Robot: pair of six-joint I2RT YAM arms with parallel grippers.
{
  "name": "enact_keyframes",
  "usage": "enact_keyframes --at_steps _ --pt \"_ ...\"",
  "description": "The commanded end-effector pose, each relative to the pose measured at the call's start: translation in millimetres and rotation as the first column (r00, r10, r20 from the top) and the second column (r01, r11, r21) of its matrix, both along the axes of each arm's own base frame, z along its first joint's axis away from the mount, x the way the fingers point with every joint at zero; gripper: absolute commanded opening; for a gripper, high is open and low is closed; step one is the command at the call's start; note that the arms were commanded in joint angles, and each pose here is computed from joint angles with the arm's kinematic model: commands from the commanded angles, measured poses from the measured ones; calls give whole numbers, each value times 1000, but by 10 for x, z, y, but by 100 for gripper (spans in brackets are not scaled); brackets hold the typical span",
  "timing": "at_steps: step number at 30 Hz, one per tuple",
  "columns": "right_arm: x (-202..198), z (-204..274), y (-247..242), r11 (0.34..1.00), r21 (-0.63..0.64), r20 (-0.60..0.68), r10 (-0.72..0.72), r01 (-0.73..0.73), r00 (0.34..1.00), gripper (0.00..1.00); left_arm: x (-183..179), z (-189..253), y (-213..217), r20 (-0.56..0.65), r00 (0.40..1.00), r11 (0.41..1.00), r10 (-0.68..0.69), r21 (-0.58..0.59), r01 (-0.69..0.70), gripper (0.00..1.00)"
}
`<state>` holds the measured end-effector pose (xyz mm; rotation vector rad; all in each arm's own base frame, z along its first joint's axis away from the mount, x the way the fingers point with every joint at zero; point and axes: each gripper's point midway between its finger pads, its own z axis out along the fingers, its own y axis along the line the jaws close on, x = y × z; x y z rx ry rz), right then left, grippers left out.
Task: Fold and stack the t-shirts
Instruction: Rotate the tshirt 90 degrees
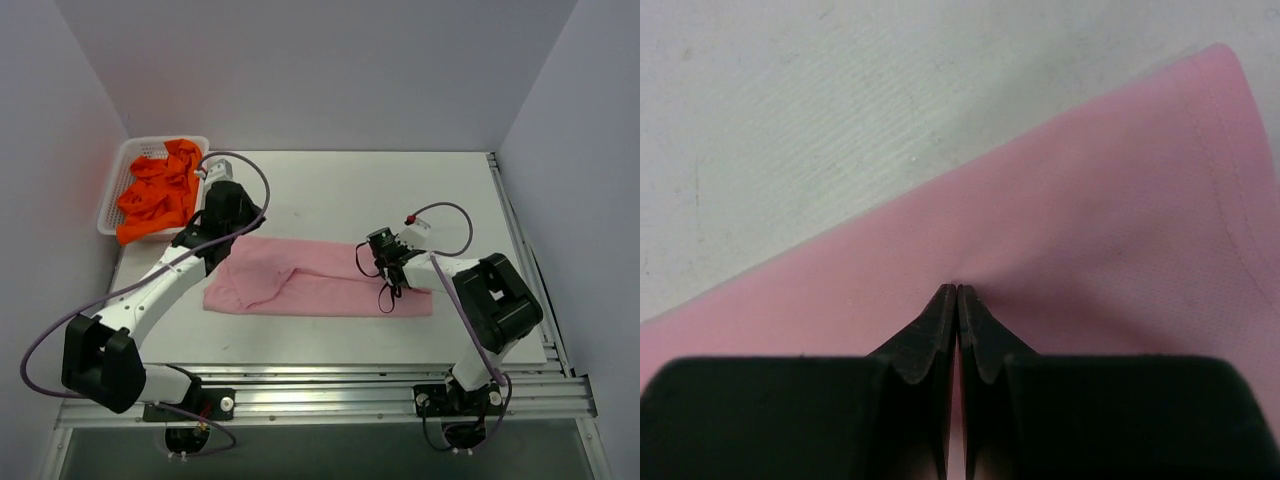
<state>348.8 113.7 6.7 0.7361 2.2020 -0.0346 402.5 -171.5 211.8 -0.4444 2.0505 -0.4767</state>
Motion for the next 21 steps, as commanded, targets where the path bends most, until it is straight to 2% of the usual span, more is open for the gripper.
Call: enact_keyframes --at_steps 1,6,12,21 --pt "-204 -317 -75 997 -67 -140 18 -28 990 0 -322 -822 110 -167 984 997 62 50 -54 2" --pt "-180 -280 -62 997 -72 -137 28 -38 990 0 -504 -1408 132 -286 952 992 108 97 -83 2" --pt "-229 -182 -141 996 -88 -125 14 -25 992 0 -535 -1761 98 -358 926 991 122 103 -91 2" --pt "-368 -157 -130 998 -43 -126 36 -42 991 0 -131 -2027 15 -415 902 989 119 127 -73 2"
